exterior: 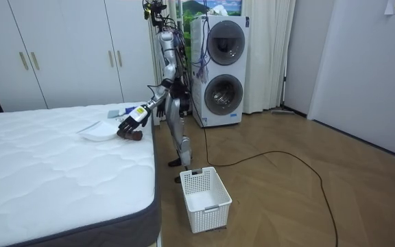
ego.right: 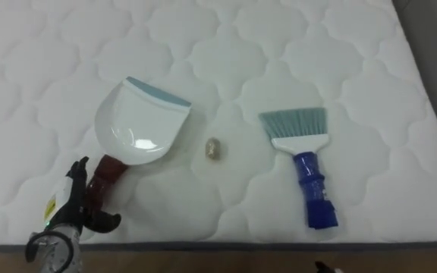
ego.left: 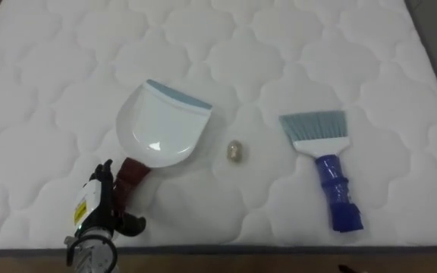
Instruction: Clean bed
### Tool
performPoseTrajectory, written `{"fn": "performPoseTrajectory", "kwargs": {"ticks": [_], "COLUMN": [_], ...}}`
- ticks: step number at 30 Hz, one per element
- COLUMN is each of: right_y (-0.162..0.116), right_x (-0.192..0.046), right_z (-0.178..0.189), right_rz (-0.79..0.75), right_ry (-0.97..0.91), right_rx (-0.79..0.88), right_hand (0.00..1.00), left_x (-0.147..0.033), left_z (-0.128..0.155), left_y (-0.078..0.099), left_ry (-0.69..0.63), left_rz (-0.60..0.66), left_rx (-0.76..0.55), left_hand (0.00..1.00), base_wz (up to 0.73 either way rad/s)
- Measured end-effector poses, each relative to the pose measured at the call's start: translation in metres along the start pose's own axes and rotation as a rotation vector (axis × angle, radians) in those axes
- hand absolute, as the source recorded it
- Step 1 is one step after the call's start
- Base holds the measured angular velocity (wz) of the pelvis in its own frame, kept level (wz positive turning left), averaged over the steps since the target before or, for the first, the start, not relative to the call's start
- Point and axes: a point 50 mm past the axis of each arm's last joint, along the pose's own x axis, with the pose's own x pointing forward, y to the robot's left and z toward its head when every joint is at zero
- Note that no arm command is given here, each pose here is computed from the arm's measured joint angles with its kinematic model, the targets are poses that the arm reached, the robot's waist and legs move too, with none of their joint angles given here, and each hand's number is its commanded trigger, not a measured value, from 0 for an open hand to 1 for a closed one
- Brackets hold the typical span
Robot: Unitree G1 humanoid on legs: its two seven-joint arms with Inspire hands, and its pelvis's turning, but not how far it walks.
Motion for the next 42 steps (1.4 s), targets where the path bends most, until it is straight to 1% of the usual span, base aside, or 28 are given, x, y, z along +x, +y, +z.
{"fn": "performPoseTrajectory", "kwargs": {"ticks": [11, 17, 19, 25, 34, 42], "right_y": [-0.003, -0.003, -0.003, -0.003, -0.002, -0.002], "right_x": [0.0, 0.0, 0.0, 0.001, 0.001, 0.003], "right_z": [0.0, -0.001, -0.002, 0.004, 0.006, 0.013], "right_rz": [0.02, 0.027, 0.026, 0.027, 0.013, 0.017], "right_ry": [0.004, 0.005, 0.009, -0.006, -0.013, -0.032], "right_rx": [-0.002, -0.011, -0.011, -0.02, -0.034, -0.061], "right_hand": [0.0, 0.0, 0.0, 0.0, 0.0, 0.0], "left_x": [-0.001, -0.003, -0.003, -0.001, 0.01, 0.026], "left_z": [-0.001, -0.011, -0.013, -0.016, -0.011, 0.007], "left_y": [0.001, -0.001, 0.0, 0.002, 0.005, 0.013], "left_ry": [0.002, 0.047, 0.065, 0.122, 0.166, 0.155], "left_rz": [0.028, 0.015, 0.017, 0.041, 0.052, 0.071], "left_rx": [0.0, 0.011, -0.003, -0.098, -0.139, -0.224], "left_hand": [0.0, 0.0, 0.0, 0.0, 0.0, 0.0], "base_wz": [0.0, 0.0, 0.0, 0.0, 0.0, 0.0]}}
